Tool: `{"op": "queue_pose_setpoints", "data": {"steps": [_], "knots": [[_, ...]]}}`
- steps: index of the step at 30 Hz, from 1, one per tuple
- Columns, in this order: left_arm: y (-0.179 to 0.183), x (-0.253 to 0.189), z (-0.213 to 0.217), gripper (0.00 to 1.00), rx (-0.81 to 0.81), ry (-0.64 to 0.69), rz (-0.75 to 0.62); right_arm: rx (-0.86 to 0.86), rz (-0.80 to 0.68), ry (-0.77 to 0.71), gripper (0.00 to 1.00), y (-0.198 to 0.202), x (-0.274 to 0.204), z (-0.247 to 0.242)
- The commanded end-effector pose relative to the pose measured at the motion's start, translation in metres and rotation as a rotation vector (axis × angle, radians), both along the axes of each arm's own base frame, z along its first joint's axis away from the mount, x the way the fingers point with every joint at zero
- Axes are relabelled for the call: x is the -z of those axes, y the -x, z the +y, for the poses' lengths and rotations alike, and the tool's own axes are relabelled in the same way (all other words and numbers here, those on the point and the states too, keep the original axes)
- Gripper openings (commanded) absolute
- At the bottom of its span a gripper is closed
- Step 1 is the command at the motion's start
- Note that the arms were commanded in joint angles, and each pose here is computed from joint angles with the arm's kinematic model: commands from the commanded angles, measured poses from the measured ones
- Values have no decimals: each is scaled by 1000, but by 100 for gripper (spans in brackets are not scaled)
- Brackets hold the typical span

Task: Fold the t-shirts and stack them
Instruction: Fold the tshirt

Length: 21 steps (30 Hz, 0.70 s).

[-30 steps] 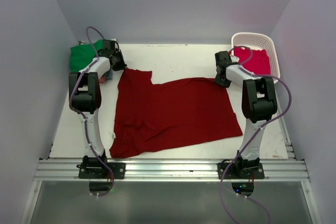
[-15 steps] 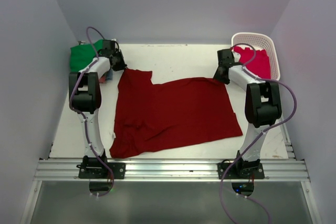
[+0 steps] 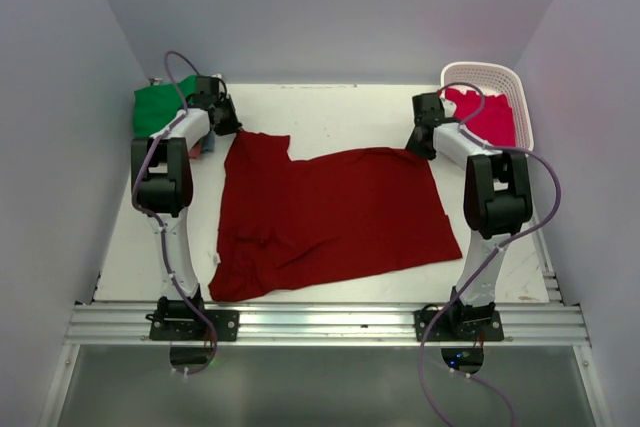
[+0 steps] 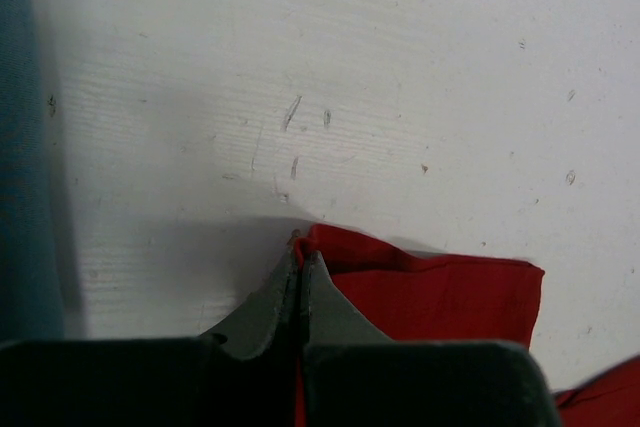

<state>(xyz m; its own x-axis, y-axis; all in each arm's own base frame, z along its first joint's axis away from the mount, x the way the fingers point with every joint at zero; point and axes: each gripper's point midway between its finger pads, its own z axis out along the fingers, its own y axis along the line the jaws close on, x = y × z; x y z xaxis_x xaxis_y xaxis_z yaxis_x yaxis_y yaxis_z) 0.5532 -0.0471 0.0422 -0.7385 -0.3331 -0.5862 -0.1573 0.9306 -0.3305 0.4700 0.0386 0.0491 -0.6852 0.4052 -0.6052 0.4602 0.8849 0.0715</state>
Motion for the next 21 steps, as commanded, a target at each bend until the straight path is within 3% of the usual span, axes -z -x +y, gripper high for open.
{"op": "queue_pose_setpoints", "data": {"steps": [1, 12, 17, 21], "knots": [[-8, -21, 2, 0, 23, -6, -52, 12, -22, -14, 36, -12, -2, -1], [-8, -20, 2, 0, 21, -2, -48, 18, 18, -14, 35, -5, 17, -4], [-8, -19, 1, 0, 23, 2, -47, 12, 18, -18, 14, -5, 18, -2], [-8, -18, 1, 0, 24, 3, -44, 16, 7, -20, 6, -6, 13, -4]]}}
